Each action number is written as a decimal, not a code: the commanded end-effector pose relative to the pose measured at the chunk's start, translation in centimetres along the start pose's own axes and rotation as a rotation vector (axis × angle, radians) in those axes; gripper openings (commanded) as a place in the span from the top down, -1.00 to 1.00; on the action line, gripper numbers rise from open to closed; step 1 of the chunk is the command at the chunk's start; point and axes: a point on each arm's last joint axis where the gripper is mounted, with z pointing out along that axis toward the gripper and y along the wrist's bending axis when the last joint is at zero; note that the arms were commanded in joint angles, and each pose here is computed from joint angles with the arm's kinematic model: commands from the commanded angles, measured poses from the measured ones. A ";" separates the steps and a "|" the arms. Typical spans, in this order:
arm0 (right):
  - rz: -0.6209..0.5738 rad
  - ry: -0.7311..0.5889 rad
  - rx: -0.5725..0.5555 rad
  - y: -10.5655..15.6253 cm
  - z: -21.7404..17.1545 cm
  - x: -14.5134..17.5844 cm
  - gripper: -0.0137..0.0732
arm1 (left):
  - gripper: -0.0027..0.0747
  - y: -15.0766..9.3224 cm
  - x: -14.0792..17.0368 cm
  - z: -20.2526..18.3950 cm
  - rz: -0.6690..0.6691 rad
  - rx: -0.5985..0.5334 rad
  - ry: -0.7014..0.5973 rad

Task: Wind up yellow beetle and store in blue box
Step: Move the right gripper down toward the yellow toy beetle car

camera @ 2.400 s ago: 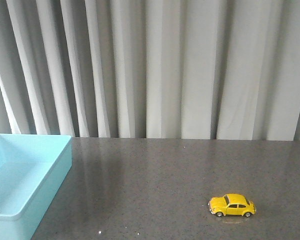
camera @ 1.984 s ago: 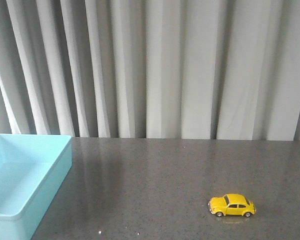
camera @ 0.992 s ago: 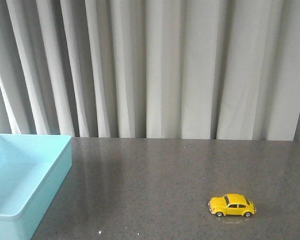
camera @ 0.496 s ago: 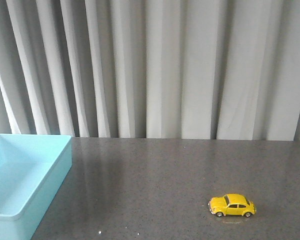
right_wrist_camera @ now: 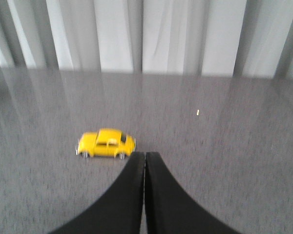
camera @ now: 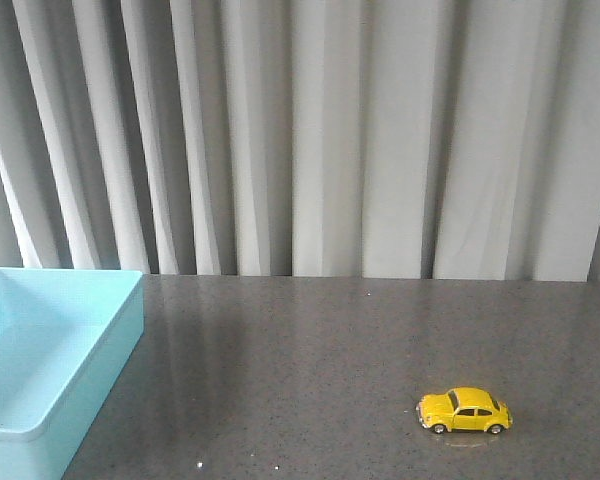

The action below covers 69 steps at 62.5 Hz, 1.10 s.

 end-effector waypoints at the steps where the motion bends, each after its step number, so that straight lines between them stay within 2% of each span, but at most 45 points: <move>1: -0.010 0.045 0.008 -0.1 1.0 -0.7 0.69 | 0.95 -0.1 -0.4 1.2 -0.002 0.004 0.060; 8: -0.007 0.193 -0.001 -0.1 2.1 0.5 0.69 | 0.95 0.0 1.3 2.3 0.000 -0.001 0.263; 12: 0.001 0.240 -0.007 -0.1 2.5 0.8 0.69 | 0.95 0.0 1.9 2.8 0.001 -0.003 0.333; 23: 0.004 0.273 -0.010 -0.1 3.0 1.0 0.69 | 0.95 -0.1 2.2 3.7 0.001 -0.004 0.371; 30: -0.008 0.262 -0.008 -0.1 3.0 0.9 0.60 | 0.90 -0.1 2.3 4.0 -0.002 -0.004 0.377; 37: -0.045 0.254 -0.015 -0.1 3.0 0.9 0.36 | 0.66 -0.1 2.4 4.3 -0.003 -0.003 0.390; 45: -0.046 0.249 -0.014 -0.1 3.1 0.8 -0.13 | 0.14 -0.1 2.4 4.6 -0.002 -0.002 0.392; 53: -0.038 0.254 -0.016 -0.1 3.0 0.9 -0.49 | -0.32 -0.1 2.3 4.6 -0.002 -0.002 0.376; 59: 0.020 0.261 -0.032 0.2 3.1 1.0 -0.60 | -0.48 -0.1 2.3 4.6 -0.005 0.000 0.376; 69: 0.031 0.248 -0.067 0.4 4.0 0.0 -0.61 | -0.49 -0.1 2.5 5.5 0.005 -0.003 0.402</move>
